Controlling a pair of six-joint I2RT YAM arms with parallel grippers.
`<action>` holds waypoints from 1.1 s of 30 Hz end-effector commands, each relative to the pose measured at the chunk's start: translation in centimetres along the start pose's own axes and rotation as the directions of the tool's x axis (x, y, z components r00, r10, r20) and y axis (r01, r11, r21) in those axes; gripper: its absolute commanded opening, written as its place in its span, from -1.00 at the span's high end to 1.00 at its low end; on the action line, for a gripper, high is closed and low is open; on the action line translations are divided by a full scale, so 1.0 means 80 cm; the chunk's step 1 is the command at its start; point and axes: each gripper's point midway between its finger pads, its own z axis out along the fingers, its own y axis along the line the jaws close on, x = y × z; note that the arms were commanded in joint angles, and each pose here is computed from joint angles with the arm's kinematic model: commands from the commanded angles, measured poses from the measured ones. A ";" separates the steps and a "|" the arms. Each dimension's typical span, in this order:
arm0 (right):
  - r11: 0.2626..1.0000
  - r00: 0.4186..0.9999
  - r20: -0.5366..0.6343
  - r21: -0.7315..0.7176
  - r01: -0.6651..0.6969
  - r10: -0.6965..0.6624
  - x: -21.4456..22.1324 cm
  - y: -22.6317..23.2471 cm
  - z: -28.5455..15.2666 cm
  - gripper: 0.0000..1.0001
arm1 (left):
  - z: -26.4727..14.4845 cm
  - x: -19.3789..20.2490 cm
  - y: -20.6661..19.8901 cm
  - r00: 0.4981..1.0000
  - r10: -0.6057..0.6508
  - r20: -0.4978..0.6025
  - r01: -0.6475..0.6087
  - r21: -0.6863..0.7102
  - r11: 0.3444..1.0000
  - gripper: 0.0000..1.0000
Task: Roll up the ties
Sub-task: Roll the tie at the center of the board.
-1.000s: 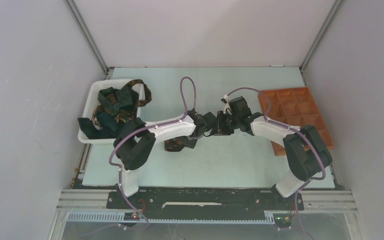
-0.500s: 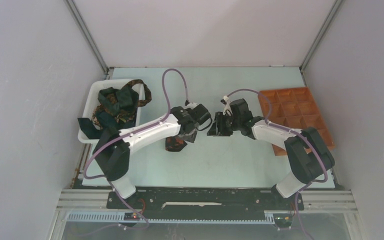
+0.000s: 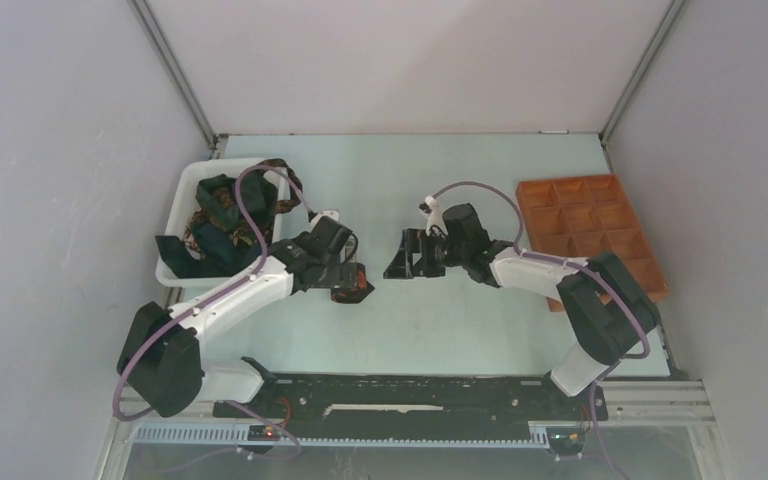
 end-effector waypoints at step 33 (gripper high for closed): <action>0.997 0.988 -0.134 -0.011 -0.079 0.077 0.029 0.009 0.123 -0.87 | 0.053 0.031 0.009 0.998 -0.056 0.017 0.056 0.040 0.998 -0.61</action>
